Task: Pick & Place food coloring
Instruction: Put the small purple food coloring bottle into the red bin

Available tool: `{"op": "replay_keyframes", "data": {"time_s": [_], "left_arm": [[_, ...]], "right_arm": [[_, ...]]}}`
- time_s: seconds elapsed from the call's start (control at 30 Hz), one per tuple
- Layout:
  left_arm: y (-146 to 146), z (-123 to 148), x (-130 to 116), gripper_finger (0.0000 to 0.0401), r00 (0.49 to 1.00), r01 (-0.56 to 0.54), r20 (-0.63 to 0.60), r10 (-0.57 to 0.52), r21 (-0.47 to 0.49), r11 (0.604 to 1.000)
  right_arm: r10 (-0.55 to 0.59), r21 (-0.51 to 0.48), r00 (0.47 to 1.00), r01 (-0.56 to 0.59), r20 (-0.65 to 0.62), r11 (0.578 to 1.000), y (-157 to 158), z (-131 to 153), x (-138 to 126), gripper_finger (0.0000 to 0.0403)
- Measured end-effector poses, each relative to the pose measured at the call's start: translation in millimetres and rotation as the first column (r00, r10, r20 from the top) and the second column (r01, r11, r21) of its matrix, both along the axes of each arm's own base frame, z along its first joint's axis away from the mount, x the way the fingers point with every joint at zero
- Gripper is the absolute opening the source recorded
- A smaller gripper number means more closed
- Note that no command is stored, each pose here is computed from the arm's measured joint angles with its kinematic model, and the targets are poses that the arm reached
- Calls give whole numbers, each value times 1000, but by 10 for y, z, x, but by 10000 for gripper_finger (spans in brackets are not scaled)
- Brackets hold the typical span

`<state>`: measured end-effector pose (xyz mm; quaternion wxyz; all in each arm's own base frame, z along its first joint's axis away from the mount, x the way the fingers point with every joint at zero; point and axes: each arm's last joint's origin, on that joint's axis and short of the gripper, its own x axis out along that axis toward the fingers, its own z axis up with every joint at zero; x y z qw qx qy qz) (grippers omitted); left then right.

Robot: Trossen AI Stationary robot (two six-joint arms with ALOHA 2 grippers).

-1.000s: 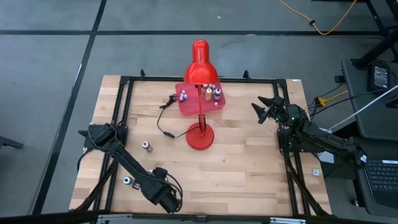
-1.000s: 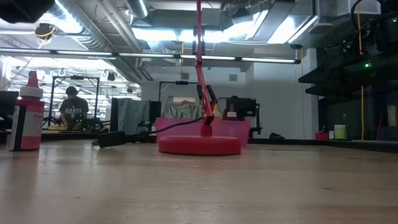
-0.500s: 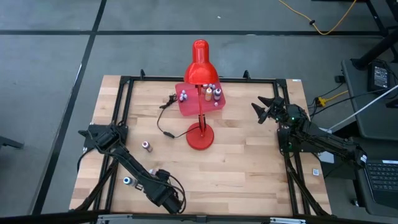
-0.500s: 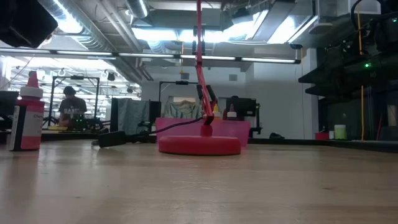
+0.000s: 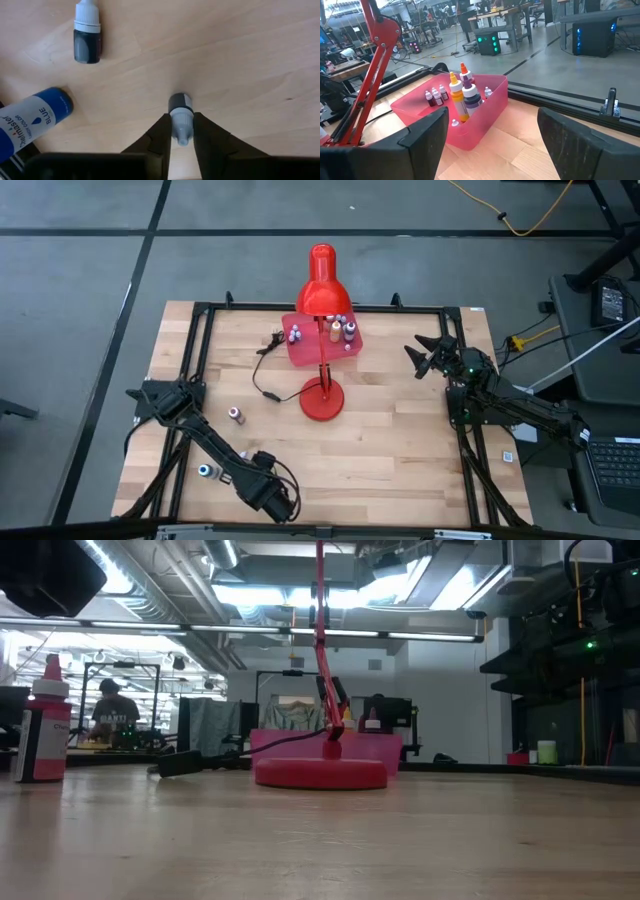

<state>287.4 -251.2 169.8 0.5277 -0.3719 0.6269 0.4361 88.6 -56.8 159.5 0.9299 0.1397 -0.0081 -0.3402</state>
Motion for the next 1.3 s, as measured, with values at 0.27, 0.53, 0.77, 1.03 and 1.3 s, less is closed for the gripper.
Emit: {"op": "replay_keyframes", "data": {"time_s": [0.27, 0.53, 0.77, 1.03, 1.3], "left_arm": [[85, 57, 61, 53, 999, 29, 23, -29, -11, 1000], [562, 537, 198, 51, 983, 60, 173, -65, 38, 997], [1231, 1106, 114, 50, 957, 89, 256, -139, 200, 976], [2202, 1671, -197, 50, 950, 109, 233, -208, 379, 919], [3212, 1999, -509, 50, 937, 116, 234, -260, 494, 862]], "right_arm": [[0, 0, 1000, 0, 0, 1000, 0, 0, 0, 306], [0, -1, 1000, 0, -1, 1000, 0, 0, 0, 306], [0, 0, 1000, 0, 0, 1000, 0, 0, 0, 306], [0, -1, 1000, 0, 0, 1000, 0, 0, 0, 306], [0, 1, 1000, 0, 0, 1000, 0, -1, 0, 306]]}}
